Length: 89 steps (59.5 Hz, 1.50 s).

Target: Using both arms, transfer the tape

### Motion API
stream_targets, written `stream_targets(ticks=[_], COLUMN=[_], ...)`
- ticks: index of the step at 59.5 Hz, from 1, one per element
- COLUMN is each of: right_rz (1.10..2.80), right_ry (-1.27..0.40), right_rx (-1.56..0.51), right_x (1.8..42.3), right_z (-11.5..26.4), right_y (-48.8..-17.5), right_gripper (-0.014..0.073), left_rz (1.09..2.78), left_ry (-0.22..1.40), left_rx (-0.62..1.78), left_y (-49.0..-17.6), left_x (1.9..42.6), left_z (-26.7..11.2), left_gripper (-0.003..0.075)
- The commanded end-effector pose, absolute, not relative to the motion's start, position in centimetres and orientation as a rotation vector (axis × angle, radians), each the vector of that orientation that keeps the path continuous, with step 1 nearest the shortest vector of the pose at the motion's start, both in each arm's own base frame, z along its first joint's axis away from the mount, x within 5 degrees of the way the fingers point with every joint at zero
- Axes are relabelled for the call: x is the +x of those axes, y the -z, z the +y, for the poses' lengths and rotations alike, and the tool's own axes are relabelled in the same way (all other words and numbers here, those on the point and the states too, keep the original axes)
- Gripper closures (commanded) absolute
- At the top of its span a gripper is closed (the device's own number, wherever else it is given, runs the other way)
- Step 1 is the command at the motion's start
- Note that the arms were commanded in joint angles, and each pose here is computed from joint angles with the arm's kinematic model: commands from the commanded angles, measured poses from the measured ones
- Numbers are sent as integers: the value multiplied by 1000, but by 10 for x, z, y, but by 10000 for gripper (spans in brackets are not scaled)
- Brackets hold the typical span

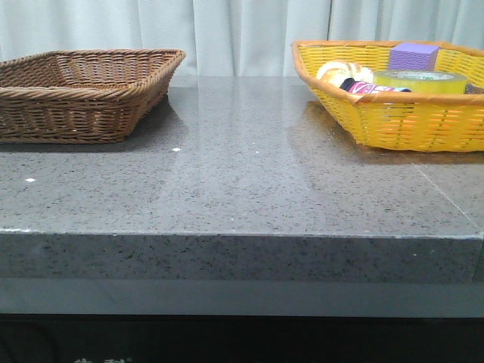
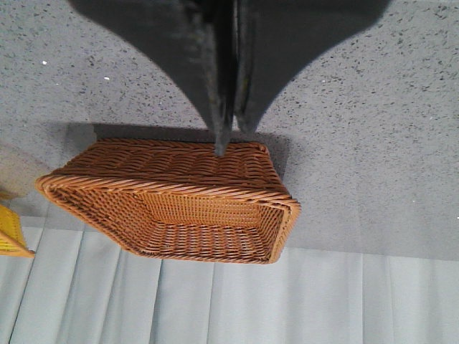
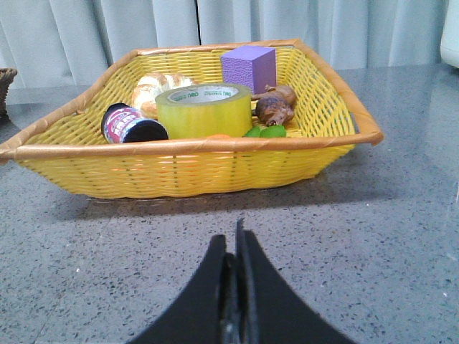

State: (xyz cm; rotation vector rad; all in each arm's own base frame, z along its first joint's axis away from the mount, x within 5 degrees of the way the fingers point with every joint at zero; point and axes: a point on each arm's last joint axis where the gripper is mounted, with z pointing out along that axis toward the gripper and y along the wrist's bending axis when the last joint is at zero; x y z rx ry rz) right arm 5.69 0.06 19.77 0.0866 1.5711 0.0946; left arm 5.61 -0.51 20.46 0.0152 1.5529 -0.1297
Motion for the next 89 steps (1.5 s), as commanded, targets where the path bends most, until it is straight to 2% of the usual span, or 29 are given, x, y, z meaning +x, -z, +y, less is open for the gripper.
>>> stream_targets(ticks=[1, 38, 53, 64, 72, 89], right_rz=[1436, 1431, 1381, 1308, 1281, 1412], right_ry=[-76, -76, -74, -79, -58, 5], right_rx=[83, 84, 86, 78, 49, 3], right_x=[53, 53, 52, 43, 31, 32], right_z=[-1, -1, -1, -1, 0, 0], right_y=[-216, -216, -222, -255, -292, -364], right_gripper=[664, 664, 664, 664, 664, 664], left_rz=[1501, 1490, 1411, 1373, 1421, 1506], left_ry=[144, 145, 149, 203, 206, 208], left_rx=[12, 12, 12, -32, -25, -13], left_y=[-199, -200, -211, -248, -283, -368], left_x=[56, 56, 55, 47, 39, 34], left_z=[-5, -5, -5, -5, -5, -5], left_gripper=[740, 740, 740, 740, 740, 740])
